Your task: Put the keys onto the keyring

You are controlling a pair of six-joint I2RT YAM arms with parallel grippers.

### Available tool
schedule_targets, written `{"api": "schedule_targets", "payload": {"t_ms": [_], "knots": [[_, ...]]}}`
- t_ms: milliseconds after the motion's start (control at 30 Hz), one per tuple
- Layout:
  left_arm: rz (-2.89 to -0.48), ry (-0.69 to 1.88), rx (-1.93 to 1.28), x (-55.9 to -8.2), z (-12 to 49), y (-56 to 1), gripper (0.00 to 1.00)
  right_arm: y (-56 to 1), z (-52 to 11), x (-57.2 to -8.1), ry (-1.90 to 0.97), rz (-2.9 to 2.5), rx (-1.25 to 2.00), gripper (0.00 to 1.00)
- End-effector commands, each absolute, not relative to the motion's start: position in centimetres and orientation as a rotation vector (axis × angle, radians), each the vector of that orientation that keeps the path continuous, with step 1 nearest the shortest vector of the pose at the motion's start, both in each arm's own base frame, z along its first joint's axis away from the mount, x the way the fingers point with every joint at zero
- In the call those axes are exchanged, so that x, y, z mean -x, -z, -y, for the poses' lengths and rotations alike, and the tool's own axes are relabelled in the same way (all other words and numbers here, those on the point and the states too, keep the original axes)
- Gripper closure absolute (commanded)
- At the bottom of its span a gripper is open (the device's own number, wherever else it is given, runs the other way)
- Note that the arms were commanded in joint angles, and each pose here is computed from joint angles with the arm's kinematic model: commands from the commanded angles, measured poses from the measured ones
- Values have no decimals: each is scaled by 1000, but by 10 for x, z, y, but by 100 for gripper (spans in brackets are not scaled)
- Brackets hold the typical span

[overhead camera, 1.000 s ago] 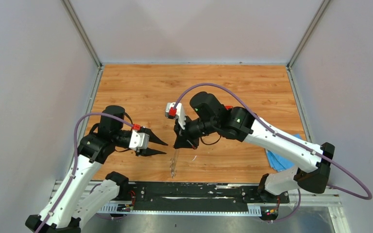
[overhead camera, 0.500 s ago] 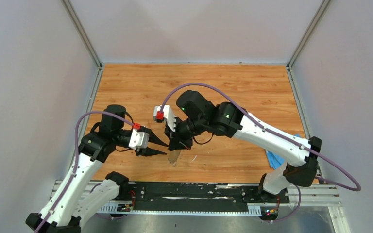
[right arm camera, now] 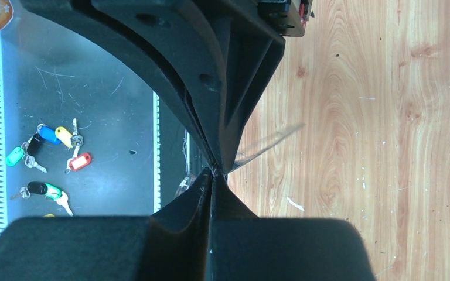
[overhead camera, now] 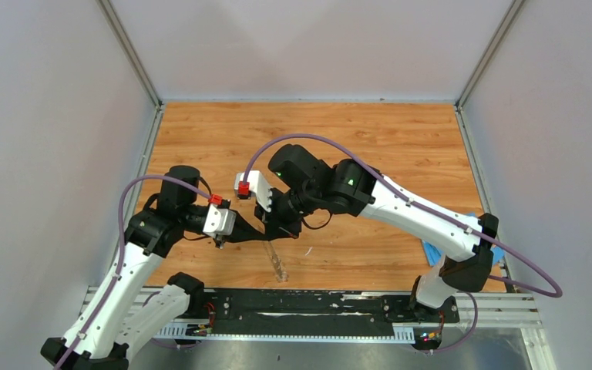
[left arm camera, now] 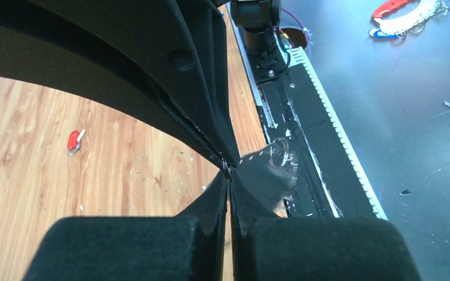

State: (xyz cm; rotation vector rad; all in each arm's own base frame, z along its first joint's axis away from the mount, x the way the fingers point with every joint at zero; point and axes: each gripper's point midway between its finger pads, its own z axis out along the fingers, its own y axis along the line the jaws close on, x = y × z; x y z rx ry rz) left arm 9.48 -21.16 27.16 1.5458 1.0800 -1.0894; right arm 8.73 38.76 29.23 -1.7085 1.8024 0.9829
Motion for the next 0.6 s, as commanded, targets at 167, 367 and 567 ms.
{"api": "schedule_targets", "payload": {"t_ms": [167, 367, 567], "knots": [[-1047, 1112, -1550, -91, 213, -280, 96, -310, -397, -84, -1000, -1725, 1701, 100], [-1055, 1125, -1546, -90, 213, -280, 89, -310, -399, -82, -1002, -1713, 1703, 100], [-1055, 1114, -1546, -92, 214, -282, 100, -310, -402, -81, -1009, -1706, 1705, 100]]}}
